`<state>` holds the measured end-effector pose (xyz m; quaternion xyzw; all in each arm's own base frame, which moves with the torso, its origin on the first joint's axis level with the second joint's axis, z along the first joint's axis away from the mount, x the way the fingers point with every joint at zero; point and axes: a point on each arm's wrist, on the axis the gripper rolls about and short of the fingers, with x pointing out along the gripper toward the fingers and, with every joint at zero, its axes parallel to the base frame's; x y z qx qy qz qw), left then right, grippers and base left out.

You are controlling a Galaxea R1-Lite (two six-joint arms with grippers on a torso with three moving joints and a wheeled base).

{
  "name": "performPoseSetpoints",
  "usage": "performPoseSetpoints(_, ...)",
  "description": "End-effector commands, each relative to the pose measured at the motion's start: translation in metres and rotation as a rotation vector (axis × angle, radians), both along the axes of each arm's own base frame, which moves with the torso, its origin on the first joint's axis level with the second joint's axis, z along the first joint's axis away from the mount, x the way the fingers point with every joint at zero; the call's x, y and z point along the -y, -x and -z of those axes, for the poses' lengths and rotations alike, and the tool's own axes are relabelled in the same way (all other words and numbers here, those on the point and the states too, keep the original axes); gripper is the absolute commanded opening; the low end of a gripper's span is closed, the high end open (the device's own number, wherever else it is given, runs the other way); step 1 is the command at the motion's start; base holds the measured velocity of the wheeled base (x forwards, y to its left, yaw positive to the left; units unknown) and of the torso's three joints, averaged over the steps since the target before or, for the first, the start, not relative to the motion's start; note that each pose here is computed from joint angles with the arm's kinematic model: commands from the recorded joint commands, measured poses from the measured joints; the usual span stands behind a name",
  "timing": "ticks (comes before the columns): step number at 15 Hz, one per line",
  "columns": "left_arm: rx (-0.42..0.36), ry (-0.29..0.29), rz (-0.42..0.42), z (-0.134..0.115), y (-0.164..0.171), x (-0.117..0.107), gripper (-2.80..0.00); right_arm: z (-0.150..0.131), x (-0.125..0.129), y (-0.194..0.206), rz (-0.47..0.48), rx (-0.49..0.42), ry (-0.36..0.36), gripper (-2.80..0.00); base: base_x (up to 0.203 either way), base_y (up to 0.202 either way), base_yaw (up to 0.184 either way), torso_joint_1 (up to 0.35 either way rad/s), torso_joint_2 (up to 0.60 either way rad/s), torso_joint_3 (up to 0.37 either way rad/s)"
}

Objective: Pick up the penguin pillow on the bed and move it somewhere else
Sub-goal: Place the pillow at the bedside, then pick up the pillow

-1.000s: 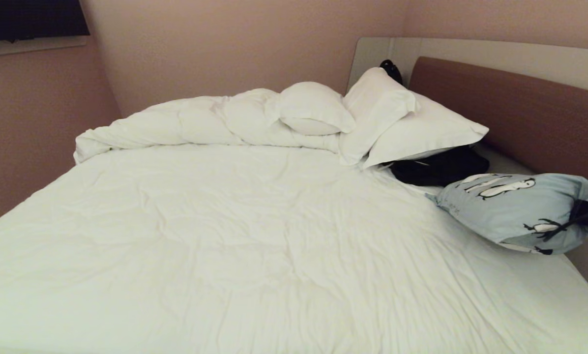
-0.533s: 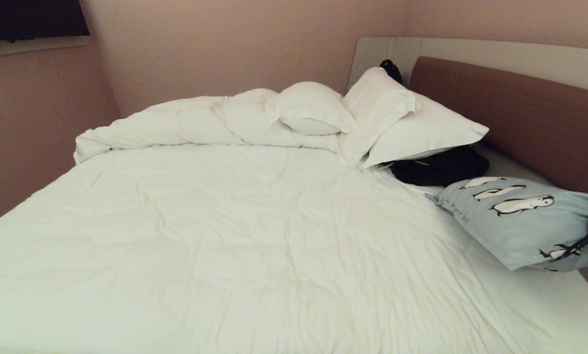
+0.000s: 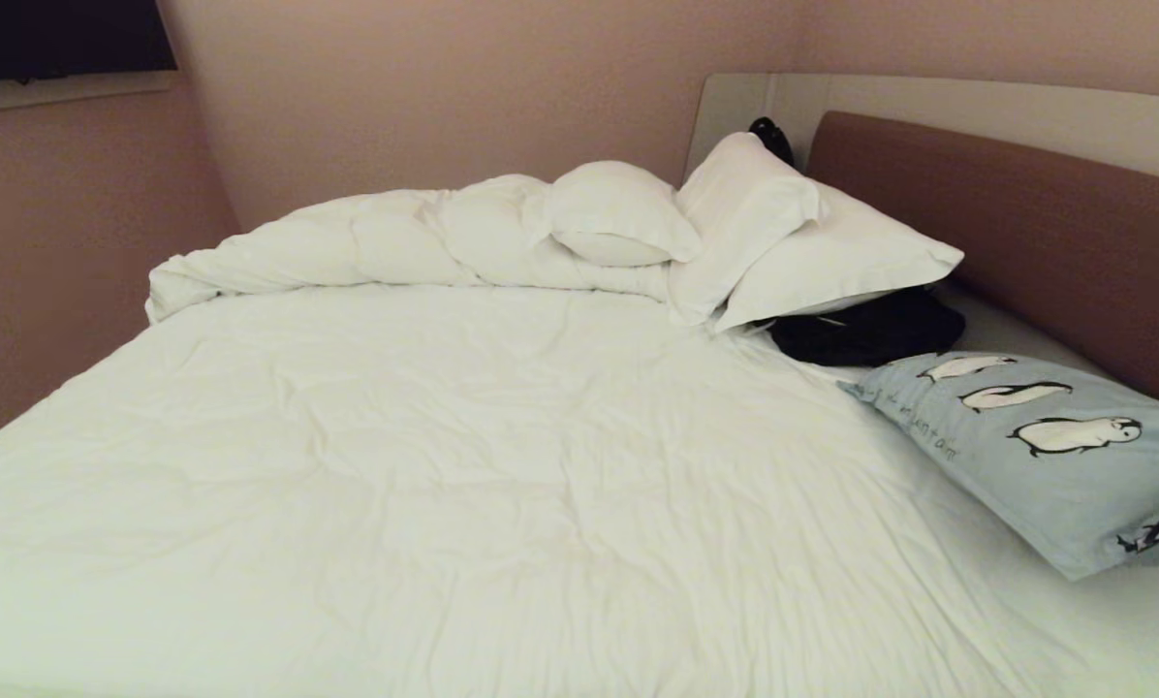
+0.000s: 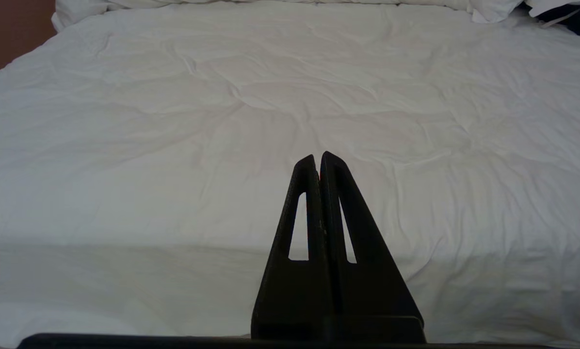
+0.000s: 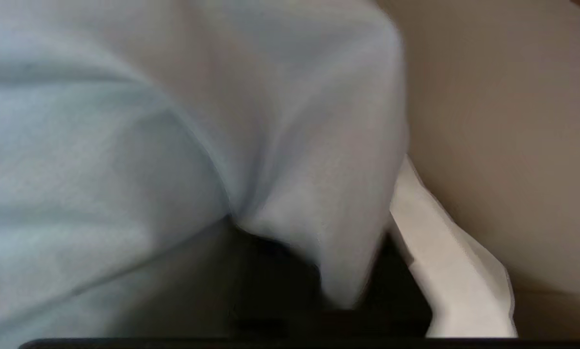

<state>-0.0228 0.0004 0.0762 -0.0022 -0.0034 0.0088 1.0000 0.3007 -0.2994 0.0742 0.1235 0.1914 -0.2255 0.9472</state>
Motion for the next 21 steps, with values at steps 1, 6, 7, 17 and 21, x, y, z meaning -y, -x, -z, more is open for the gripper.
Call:
performPoseSetpoints(1, 0.001, 0.000, -0.001, 0.000, 0.000, 0.000, -2.80, 0.005, 0.004, 0.001, 0.005, -0.004, -0.007, 0.00, 0.000, 0.000, 0.000, 0.000, 0.00, 0.000)
performPoseSetpoints(6, 0.001, 0.000, -0.001, 0.000, 0.000, 0.000, -2.80, -0.014, 0.002, 0.033, 0.033, 0.013, -0.013, 0.00, 0.000, 0.000, 0.000, 0.000, 0.00, 0.000)
performPoseSetpoints(7, 0.001, 0.000, -0.001, 0.000, 0.000, 0.000, -2.80, -0.024, 0.000, 0.044, 0.037, 0.026, -0.011, 0.00, 0.000, 0.000, 0.000, 0.000, 0.00, 0.000)
performPoseSetpoints(17, 0.001, 0.000, -0.001, 0.000, 0.000, 0.000, -2.80, -0.137, -0.070, 0.143, -0.049, 0.137, -0.038, 0.00, 0.000, 0.000, 0.000, 0.000, 0.00, 0.000)
performPoseSetpoints(21, 0.001, 0.000, -0.001, 0.000, 0.000, 0.000, -2.80, -0.159, -0.106, 0.131, -0.156, 0.164, -0.095, 0.00, 0.000, 0.000, 0.000, 0.000, 0.00, 0.000)
